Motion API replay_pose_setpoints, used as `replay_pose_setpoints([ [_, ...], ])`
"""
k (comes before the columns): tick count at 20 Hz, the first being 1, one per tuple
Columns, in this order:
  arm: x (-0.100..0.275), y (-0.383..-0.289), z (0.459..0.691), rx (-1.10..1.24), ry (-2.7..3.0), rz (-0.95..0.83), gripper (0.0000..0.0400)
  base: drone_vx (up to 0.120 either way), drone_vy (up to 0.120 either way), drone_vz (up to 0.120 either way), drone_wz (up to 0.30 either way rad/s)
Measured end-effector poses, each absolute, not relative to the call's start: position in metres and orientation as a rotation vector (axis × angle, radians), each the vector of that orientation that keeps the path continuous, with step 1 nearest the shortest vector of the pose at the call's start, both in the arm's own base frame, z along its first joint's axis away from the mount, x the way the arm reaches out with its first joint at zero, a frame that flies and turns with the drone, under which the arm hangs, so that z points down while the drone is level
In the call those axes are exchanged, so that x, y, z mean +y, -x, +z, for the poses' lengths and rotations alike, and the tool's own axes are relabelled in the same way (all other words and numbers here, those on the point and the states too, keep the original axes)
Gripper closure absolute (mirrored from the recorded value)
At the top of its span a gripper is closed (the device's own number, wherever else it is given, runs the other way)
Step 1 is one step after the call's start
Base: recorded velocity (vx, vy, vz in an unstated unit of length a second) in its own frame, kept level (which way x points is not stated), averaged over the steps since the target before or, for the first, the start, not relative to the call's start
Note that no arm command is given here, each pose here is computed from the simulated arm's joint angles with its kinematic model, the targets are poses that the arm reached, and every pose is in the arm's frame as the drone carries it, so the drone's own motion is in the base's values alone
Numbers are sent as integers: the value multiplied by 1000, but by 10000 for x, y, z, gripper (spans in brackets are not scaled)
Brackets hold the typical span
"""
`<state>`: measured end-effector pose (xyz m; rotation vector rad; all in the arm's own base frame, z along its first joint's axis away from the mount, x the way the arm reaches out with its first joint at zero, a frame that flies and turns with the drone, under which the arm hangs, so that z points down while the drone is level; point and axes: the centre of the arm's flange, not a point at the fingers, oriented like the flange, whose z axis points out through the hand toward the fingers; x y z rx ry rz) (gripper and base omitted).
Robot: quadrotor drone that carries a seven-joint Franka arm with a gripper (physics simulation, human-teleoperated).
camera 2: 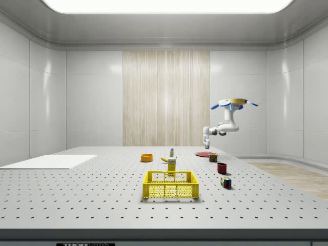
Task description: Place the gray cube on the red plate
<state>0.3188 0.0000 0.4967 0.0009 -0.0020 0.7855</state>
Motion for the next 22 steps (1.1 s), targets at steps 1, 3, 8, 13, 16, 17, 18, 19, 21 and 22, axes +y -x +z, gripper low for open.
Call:
replay_pose_setpoints([
  [1, 0, -3188, 4967, -2, -1, 786, 150, 0, -120, -120, 0],
  [3, 0, -3188, 4967, -2, -1, 786, 150, -40, -120, -20, 0],
  [8, 0, -3188, 4967, -2, -1, 786, 150, -80, -120, 0, 0],
  [13, 0, -3188, 4968, -2, -1, 786, 150, 0, -120, 0, 0],
  [16, 0, -3188, 5025, -2, -1, 786, 150, 0, -13, 0, 0],
  [17, 0, -3188, 5057, -2, -1, 786, 150, 0, 0, 0, 0],
  [18, 0, -3187, 5092, -2, -1, 786, 150, 0, 0, 0, 0],
  [19, 0, -3187, 5131, -2, -1, 786, 150, 0, 0, 0, 0],
  [21, 1, -3187, 5210, -2, -1, 786, 150, 0, 0, 0, 0],
  [22, 1, -3187, 5249, -2, -1, 786, 150, 0, 0, 0, 0],
])
